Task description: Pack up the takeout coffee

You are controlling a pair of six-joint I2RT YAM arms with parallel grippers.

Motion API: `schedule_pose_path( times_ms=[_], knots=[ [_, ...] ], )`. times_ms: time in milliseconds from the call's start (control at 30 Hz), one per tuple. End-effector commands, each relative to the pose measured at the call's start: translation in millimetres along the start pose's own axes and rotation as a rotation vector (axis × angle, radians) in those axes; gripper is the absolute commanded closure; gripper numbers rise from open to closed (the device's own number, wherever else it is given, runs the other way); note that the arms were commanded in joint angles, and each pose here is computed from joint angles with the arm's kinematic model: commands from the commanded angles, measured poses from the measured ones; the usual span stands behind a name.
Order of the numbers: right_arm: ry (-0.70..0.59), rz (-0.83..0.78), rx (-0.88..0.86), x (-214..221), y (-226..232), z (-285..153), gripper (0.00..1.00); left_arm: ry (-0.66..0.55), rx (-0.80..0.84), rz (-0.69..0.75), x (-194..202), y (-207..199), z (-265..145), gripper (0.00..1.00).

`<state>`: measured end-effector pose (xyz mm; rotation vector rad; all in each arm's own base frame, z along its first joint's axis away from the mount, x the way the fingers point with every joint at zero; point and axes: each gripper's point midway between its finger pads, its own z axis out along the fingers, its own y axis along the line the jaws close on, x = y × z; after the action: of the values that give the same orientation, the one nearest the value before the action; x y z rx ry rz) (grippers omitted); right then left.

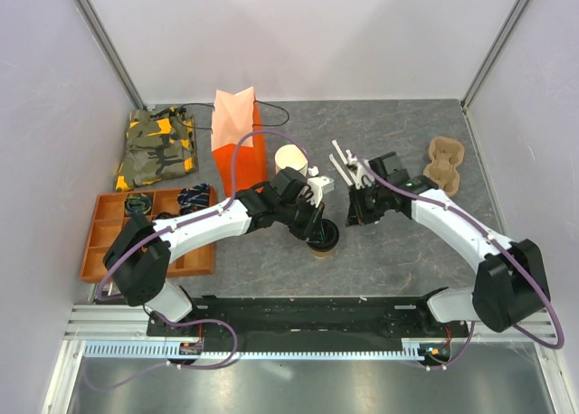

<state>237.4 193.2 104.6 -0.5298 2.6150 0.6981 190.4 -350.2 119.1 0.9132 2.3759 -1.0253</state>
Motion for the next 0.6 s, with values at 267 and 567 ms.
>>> schedule_pose_path(
  times_ms=[267,567],
  knots=[
    [-0.154,0.033,-0.169,-36,30,-29,0.88,0.075,-0.078,-0.049,26,24,6,0.88],
    [0.014,0.0,-0.095,15,19,17,0.88,0.085,-0.083,-0.07,29,28,7,0.88]
  ],
)
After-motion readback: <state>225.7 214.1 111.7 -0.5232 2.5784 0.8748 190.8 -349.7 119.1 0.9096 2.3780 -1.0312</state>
